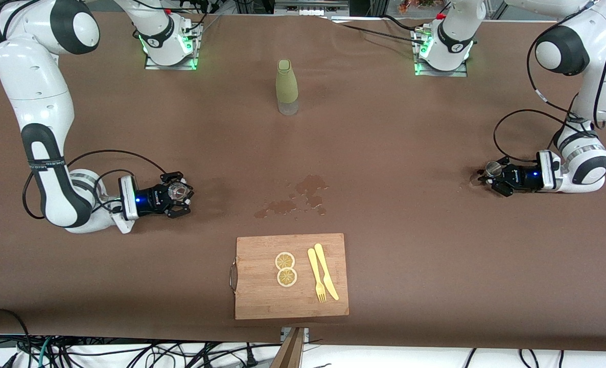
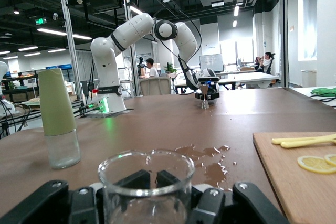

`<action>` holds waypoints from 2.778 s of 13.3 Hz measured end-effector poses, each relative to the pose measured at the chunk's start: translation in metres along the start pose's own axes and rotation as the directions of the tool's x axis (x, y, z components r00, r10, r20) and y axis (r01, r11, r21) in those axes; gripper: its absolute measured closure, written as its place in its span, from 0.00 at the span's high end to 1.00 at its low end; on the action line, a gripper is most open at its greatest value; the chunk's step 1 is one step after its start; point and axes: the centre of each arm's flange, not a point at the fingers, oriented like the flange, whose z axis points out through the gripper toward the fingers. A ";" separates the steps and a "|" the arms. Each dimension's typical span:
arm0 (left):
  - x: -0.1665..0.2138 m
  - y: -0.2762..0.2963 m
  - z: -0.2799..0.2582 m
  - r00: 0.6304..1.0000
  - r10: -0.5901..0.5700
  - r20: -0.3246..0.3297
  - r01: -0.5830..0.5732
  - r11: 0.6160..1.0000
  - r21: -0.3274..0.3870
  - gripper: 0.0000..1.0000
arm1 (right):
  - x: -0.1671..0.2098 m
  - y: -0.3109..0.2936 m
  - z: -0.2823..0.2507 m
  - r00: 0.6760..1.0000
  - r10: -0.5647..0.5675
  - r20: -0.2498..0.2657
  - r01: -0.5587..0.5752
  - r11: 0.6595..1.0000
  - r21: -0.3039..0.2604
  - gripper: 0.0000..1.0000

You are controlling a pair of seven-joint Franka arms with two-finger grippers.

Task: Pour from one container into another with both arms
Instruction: 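Lift the glass with the right gripper while the left gripper brings the jigger, then tilt the glass with the right gripper, pouring into the held jigger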

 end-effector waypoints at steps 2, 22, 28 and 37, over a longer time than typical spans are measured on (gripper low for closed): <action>0.000 -0.001 0.002 1.000 -0.001 -0.001 0.001 1.000 -0.002 0.21 | 0.024 0.009 0.007 1.000 0.023 0.000 -0.023 1.000 0.013 0.12; 0.069 -0.138 0.450 0.989 -0.144 0.039 0.147 0.985 -0.093 0.21 | 0.174 0.094 0.245 0.894 0.301 0.332 -0.191 0.926 -0.327 0.12; 0.082 -0.134 0.516 0.980 -0.179 0.088 0.187 0.978 -0.090 0.21 | 0.181 0.093 0.304 0.821 0.356 0.447 -0.166 0.897 -0.411 0.12; 0.080 -0.126 0.550 0.977 -0.195 0.092 0.203 0.975 -0.093 0.21 | 0.180 0.087 0.323 0.714 0.294 0.636 -0.065 0.932 -0.358 0.12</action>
